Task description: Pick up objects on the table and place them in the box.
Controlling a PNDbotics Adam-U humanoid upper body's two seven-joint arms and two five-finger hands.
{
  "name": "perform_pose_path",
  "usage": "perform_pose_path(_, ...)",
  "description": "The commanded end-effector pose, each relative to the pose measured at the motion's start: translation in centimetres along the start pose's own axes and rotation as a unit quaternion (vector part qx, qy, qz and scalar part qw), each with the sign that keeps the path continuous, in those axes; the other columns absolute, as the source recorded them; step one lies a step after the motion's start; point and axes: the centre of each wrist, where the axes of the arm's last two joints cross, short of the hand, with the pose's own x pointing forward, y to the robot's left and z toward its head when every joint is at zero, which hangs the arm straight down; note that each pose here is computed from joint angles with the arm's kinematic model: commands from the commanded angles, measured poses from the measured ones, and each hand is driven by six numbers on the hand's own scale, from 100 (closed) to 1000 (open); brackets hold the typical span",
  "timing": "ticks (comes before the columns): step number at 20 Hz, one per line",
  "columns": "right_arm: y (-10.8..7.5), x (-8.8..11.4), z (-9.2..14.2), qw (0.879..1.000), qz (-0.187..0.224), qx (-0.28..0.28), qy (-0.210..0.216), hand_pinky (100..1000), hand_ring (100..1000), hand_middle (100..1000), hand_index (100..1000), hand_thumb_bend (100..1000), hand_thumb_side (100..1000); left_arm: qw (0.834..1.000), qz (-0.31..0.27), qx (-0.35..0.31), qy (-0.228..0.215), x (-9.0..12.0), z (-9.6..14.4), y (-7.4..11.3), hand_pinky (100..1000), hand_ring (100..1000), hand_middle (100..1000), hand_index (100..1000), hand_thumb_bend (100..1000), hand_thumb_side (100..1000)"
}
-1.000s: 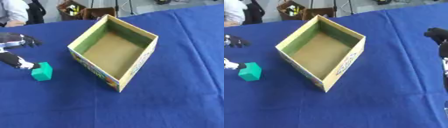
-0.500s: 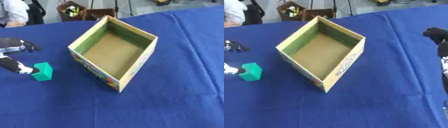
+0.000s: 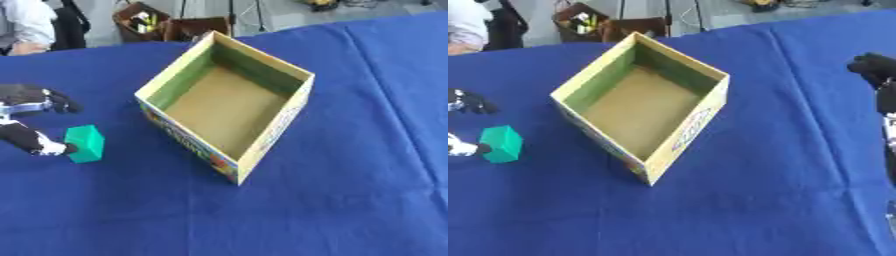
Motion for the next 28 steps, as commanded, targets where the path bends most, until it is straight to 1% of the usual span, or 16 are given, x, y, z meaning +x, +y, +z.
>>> perform_pose_path(1,-0.2,0.4,-0.5,1.0,-0.001,-0.001,-0.011,958,911,728,855,100,841,0.993,-0.072,-0.081,-0.052,-0.2,0.4,0.5,777,811,820,927,615,624)
perform_pose_path(7,-0.2,0.4,-0.4,1.0,-0.001,-0.002,-0.01,959,913,727,854,100,842,0.992,-0.073,-0.08,-0.062,0.2,-0.1,0.2,740,749,755,892,568,622)
perform_pose_path(10,-0.2,0.4,-0.3,1.0,0.0,-0.001,-0.01,960,914,727,854,100,842,0.993,-0.075,-0.075,-0.06,0.3,-0.2,0.1,694,700,708,854,527,636)
perform_pose_path(14,-0.2,0.4,-0.3,1.0,0.0,-0.002,-0.011,961,914,727,855,100,842,0.992,-0.082,-0.076,-0.055,0.4,-0.4,0.0,631,639,667,815,495,635)
perform_pose_path(17,-0.3,0.4,-0.3,1.0,0.001,-0.003,-0.011,961,914,726,854,100,842,0.991,-0.085,-0.082,-0.054,0.4,-0.6,-0.4,620,622,661,806,489,630)
perform_pose_path(18,-0.3,0.4,-0.3,1.0,0.001,-0.003,-0.01,961,914,726,854,100,842,0.991,-0.086,-0.084,-0.055,0.4,-0.7,-0.4,608,600,638,793,470,632)
perform_pose_path(19,-0.3,0.4,-0.3,1.0,0.001,-0.004,-0.01,961,914,726,853,100,842,0.991,-0.087,-0.084,-0.055,0.5,-0.7,-0.5,606,597,635,791,466,634)
perform_pose_path(20,-0.3,0.4,-0.3,1.0,0.001,-0.005,-0.01,961,914,726,853,100,842,0.991,-0.087,-0.083,-0.056,0.5,-0.8,-0.5,595,586,624,781,445,643)
perform_pose_path(21,-0.3,0.4,-0.3,1.0,0.001,-0.005,-0.011,961,914,725,853,100,842,0.991,-0.086,-0.08,-0.057,0.5,-0.9,-0.5,561,556,598,754,421,652)
perform_pose_path(22,-0.3,0.4,-0.3,1.0,0.001,-0.005,-0.011,961,914,725,853,100,842,0.992,-0.084,-0.073,-0.058,0.5,-0.9,-0.5,537,536,579,735,373,674)
perform_pose_path(23,-0.3,0.4,-0.3,1.0,0.001,-0.006,-0.01,961,915,725,852,100,841,0.993,-0.081,-0.06,-0.056,0.5,-0.7,-0.2,497,511,553,708,272,726)
perform_pose_path(24,-0.3,0.4,-0.3,1.0,0.001,-0.006,-0.01,961,915,725,852,100,841,0.994,-0.082,-0.045,-0.051,0.4,-0.5,0.1,488,507,549,704,263,730)
perform_pose_path(25,-0.3,0.4,-0.3,1.0,0.001,-0.006,-0.01,961,915,725,852,100,841,0.995,-0.082,-0.033,-0.047,0.4,-0.4,0.2,460,490,532,685,220,749)
perform_pose_path(28,-0.3,0.4,-0.2,1.0,0.001,-0.005,-0.009,962,915,726,853,100,842,0.996,-0.079,0.001,-0.039,0.4,-0.3,0.3,428,472,506,654,101,808)
